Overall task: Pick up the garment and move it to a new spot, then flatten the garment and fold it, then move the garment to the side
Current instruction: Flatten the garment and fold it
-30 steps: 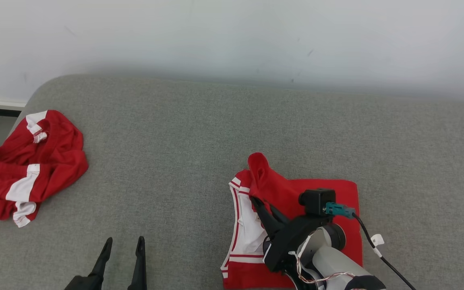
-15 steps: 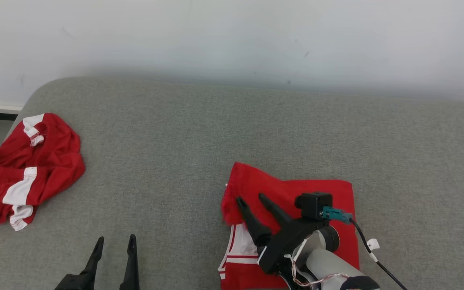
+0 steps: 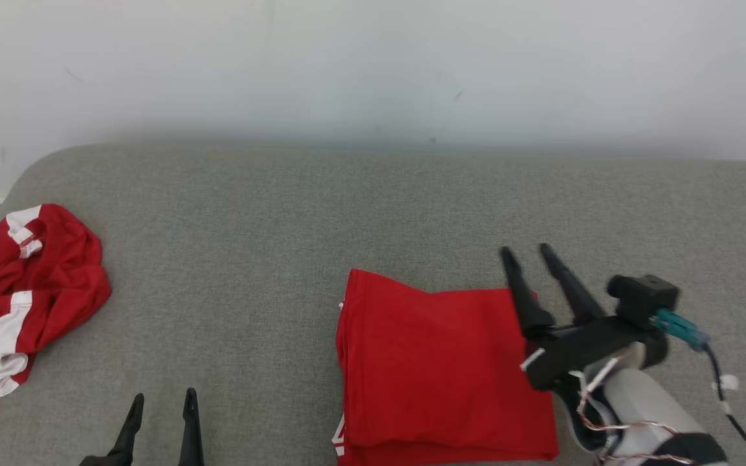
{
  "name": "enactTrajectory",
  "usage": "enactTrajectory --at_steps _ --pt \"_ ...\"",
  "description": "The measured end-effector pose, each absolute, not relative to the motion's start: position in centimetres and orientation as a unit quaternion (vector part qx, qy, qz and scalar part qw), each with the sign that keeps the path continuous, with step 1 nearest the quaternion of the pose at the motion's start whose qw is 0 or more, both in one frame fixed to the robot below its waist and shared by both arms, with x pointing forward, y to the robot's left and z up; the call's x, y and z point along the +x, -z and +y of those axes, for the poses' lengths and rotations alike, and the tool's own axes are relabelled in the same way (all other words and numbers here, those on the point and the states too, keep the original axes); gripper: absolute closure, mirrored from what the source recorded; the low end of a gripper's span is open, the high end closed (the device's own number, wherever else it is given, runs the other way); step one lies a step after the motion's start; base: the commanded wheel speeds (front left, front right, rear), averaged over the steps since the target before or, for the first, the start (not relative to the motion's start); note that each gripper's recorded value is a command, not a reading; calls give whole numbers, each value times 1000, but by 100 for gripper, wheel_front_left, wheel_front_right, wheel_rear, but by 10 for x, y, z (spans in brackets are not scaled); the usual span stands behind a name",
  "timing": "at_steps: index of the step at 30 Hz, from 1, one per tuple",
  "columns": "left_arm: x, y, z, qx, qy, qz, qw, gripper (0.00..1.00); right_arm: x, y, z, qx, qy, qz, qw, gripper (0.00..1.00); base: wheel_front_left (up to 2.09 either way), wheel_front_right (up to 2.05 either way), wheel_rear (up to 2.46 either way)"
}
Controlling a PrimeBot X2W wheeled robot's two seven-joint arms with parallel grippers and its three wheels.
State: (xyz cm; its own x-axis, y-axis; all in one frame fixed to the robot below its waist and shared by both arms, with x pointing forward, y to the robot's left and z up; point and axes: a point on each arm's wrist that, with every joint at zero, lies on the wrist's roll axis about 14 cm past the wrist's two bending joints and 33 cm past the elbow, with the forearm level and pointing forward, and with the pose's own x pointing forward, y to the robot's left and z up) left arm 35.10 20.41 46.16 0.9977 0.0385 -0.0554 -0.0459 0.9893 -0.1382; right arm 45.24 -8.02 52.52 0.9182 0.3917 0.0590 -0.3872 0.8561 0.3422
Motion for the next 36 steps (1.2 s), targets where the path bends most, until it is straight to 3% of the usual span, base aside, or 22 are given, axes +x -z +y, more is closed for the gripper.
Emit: enactTrajectory --at_steps 9,19,36 --pt "353 -474 202 -54 -12 7 998 0 418 -530 -162 100 -100 -54 988 0 0 0 0" --pt "352 -484 197 -39 1 -8 999 0 363 -512 -194 115 -22 -52 992 0 0 0 0" --pt "346 -486 185 -13 23 -9 1000 0 338 -481 -173 80 -42 -4 996 0 0 0 0"
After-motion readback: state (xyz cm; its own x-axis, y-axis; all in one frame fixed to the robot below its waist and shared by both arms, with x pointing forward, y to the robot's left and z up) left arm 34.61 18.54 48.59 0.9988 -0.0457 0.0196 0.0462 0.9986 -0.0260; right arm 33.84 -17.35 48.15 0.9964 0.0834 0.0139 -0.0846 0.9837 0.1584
